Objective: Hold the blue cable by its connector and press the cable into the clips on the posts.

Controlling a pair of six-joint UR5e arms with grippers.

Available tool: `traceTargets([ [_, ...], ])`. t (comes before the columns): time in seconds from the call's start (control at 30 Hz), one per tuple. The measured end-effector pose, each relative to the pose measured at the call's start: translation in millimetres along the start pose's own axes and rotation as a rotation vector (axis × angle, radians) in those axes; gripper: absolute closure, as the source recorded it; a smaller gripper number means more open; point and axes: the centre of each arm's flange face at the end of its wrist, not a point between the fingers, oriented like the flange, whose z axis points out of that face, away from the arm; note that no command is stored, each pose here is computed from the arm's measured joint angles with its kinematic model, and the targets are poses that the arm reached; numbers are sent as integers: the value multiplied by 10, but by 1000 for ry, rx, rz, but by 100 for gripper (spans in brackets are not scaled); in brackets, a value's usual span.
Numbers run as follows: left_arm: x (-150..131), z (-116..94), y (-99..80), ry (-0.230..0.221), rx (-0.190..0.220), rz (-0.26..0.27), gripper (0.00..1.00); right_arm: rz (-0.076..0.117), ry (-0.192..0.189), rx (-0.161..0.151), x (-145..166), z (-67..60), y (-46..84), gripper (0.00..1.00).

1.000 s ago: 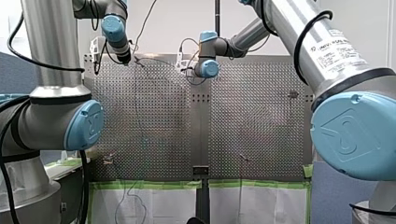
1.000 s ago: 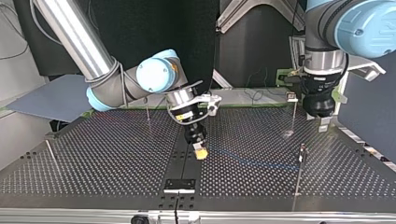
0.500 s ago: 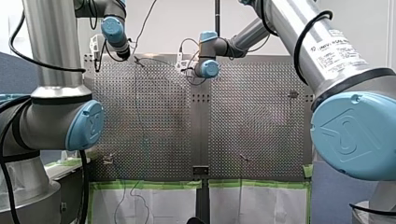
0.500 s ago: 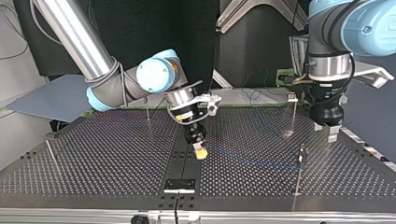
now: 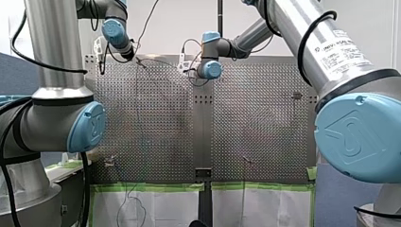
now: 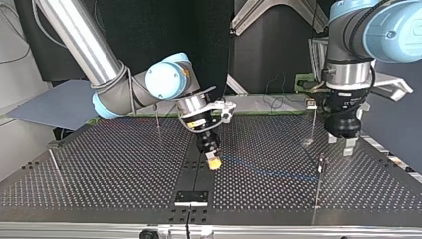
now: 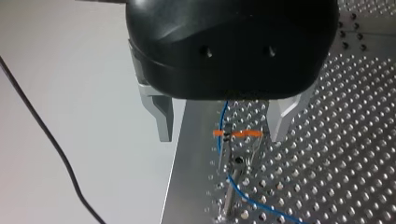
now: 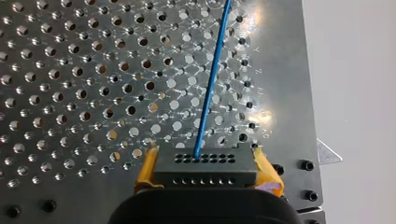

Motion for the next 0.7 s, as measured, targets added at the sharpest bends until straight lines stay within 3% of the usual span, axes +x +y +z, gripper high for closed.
traceTargets([
  [0.27,6,-6,-74,2,52,-23,0,0,-1,0,-3,-2,0,100],
  [0.7,18,-18,-115,7,67,-37,0,0,-1,0,0,-1,-1,100],
])
